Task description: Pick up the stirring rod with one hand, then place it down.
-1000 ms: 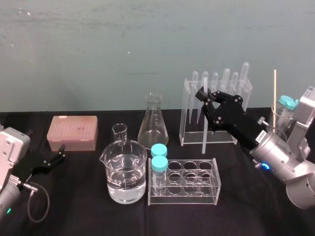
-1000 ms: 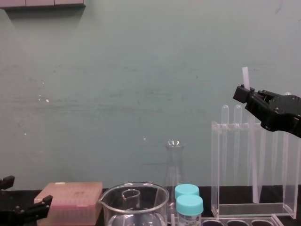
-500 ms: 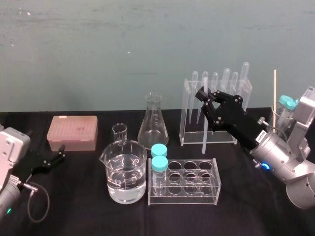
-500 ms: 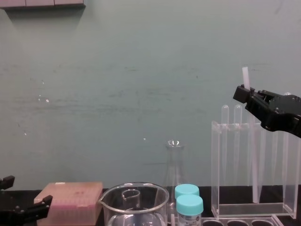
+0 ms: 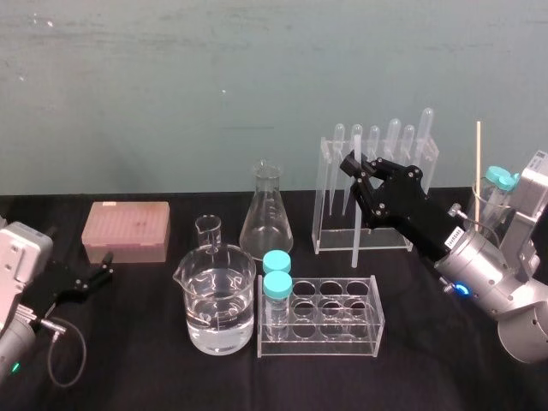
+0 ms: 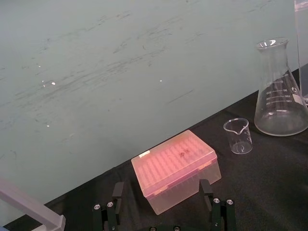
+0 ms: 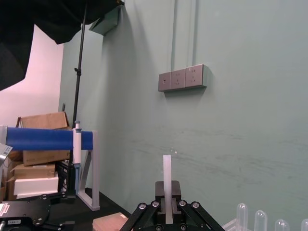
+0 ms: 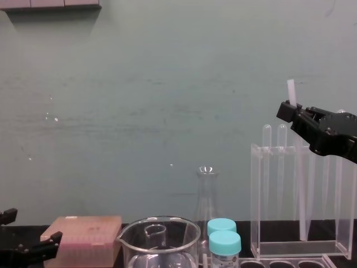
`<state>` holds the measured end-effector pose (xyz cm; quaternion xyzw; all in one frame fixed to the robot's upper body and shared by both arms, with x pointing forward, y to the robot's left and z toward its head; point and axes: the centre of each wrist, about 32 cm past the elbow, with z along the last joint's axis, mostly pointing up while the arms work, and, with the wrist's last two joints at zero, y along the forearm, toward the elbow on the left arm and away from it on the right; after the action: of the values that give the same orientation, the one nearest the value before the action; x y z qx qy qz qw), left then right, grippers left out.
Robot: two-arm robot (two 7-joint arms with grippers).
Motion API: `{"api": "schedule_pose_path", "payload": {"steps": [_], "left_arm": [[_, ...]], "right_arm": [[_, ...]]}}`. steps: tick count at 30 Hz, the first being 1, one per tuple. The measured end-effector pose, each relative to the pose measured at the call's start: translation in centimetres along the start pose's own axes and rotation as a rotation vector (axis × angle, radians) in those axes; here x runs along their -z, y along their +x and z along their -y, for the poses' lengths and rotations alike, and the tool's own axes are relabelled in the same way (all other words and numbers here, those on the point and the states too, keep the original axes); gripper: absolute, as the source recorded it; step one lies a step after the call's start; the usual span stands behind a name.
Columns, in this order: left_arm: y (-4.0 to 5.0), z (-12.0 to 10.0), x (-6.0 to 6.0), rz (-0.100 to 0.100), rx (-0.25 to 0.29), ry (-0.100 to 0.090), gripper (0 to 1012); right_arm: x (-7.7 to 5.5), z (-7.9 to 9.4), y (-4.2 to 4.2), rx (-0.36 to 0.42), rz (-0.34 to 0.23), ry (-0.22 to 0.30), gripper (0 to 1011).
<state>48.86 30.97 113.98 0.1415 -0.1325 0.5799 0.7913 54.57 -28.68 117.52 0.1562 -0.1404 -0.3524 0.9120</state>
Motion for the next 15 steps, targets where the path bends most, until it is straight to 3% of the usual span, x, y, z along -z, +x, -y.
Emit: {"api": "schedule_pose_path", "payload": {"steps": [15], "left_arm": [[0.0, 0.0, 0.0, 0.0, 0.0, 0.0, 1000]], "right_arm": [[-0.52, 0.56, -0.1, -0.041, -0.018, -0.041, 66]]}}
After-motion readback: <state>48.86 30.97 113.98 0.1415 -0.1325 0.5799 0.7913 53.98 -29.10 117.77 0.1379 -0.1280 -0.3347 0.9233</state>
